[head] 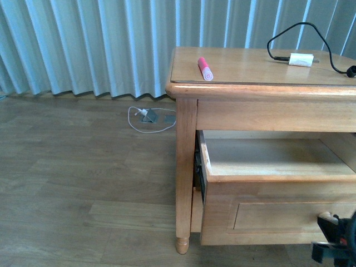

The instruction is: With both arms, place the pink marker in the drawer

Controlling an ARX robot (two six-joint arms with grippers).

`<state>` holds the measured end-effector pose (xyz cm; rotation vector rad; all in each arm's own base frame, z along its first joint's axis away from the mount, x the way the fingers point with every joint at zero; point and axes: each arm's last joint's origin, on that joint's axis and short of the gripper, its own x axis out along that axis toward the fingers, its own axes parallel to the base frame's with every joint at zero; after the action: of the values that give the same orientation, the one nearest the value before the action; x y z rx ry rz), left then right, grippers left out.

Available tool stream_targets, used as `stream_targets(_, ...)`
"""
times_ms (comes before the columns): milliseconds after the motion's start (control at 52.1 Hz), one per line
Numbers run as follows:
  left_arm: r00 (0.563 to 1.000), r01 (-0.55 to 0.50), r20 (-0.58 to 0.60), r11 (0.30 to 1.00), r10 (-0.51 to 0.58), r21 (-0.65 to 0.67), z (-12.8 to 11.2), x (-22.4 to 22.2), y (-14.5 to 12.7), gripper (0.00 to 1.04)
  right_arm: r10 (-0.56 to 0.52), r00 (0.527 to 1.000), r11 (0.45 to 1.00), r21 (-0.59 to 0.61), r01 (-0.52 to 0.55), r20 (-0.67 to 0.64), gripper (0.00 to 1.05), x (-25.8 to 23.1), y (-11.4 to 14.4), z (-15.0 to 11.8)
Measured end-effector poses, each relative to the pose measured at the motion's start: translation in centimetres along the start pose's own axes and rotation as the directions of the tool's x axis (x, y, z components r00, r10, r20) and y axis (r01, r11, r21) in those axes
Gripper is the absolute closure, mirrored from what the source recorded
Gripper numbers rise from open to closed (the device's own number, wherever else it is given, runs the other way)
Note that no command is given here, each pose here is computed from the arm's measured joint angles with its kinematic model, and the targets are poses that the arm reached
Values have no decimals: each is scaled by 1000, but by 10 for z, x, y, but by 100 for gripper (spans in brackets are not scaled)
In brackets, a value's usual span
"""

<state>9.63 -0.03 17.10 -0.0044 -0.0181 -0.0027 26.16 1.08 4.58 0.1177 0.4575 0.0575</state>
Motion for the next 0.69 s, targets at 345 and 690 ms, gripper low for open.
stream_targets(345,1000,0,0,1000,0,0,0,0,0,6,45,999,999,14,-44,-21,76,-27,-7,-15)
stream_targets(690,1000,0,0,1000,0,0,0,0,0,6,45,998,998,45,-43,-38,19,-68,-12,11)
